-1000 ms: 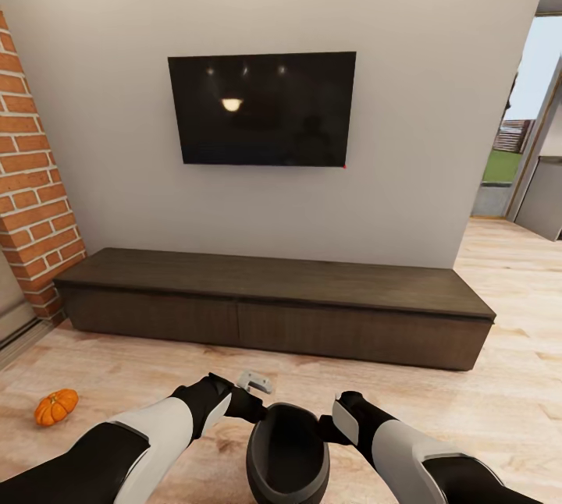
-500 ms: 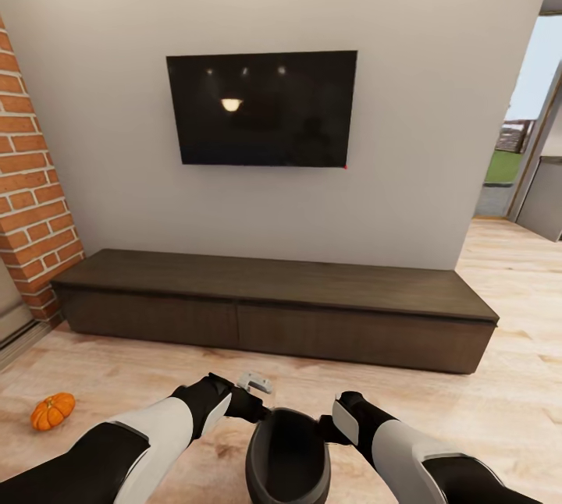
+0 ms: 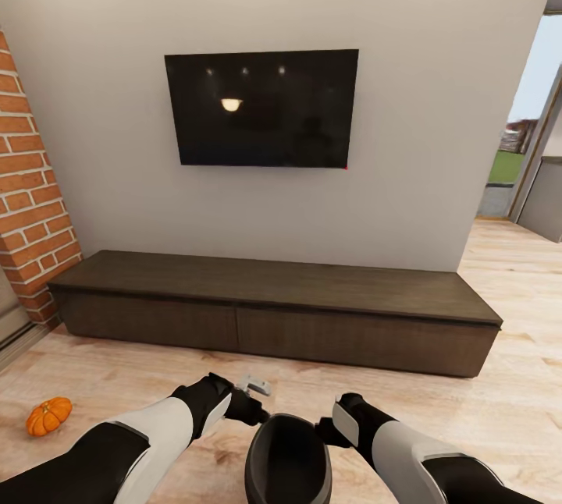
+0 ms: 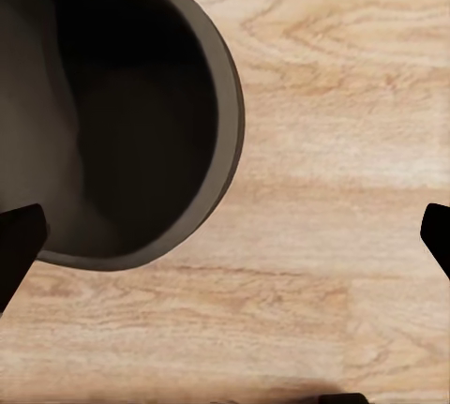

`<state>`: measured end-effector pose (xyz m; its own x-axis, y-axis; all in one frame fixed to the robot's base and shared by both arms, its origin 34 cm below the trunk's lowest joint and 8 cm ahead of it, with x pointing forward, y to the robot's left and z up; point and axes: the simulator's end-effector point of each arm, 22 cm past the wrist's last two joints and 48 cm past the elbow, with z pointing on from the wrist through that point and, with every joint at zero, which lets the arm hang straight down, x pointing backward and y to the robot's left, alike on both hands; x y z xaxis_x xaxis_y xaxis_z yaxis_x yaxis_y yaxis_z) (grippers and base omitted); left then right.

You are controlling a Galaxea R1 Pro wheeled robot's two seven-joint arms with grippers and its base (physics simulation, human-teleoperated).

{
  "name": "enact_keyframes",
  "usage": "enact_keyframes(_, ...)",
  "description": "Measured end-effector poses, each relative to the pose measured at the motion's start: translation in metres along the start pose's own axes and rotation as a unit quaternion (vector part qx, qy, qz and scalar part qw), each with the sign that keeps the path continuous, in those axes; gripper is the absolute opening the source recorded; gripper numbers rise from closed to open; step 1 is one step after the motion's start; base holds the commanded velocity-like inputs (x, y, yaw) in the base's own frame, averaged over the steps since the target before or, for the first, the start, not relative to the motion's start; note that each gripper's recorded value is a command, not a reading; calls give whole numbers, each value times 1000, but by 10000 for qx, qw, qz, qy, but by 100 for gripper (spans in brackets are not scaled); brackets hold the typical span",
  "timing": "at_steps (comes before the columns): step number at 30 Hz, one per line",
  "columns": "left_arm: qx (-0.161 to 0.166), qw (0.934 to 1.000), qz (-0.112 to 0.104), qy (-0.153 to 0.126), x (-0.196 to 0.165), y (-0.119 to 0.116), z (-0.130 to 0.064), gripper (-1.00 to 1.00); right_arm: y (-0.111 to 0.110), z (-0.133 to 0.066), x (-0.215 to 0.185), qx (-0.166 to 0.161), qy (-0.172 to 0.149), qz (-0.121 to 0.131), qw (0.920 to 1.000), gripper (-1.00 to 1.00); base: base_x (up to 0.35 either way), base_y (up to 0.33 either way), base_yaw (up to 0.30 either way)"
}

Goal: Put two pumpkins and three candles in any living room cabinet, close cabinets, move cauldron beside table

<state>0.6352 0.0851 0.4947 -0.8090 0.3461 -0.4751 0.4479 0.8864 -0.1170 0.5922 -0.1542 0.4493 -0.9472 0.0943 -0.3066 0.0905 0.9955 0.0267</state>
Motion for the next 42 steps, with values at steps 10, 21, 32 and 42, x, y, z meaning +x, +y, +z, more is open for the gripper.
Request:
enact_keyframes(10, 2, 9991, -134, 409, 18, 0, -1, 100, 1, 2, 8, -35, 94, -5, 9999, 100, 0, 0, 0)
enact_keyframes(21, 133, 9988, -188, 422, 18, -6, -1, 100, 37, -1, 11, -848, 138, -14, 9963, 100, 0, 0, 0)
enact_keyframes(32, 217, 9987, -215, 414, 18, -10, -1, 100, 36, 0, 12, -824, 130, -27, 9965, 100, 0, 0, 0)
enact_keyframes(42, 201, 9987, -211, 408, 31, -9, 16, 100, 26, 20, 21, -627, 115, -46, 9980, 100, 0, 0, 0)
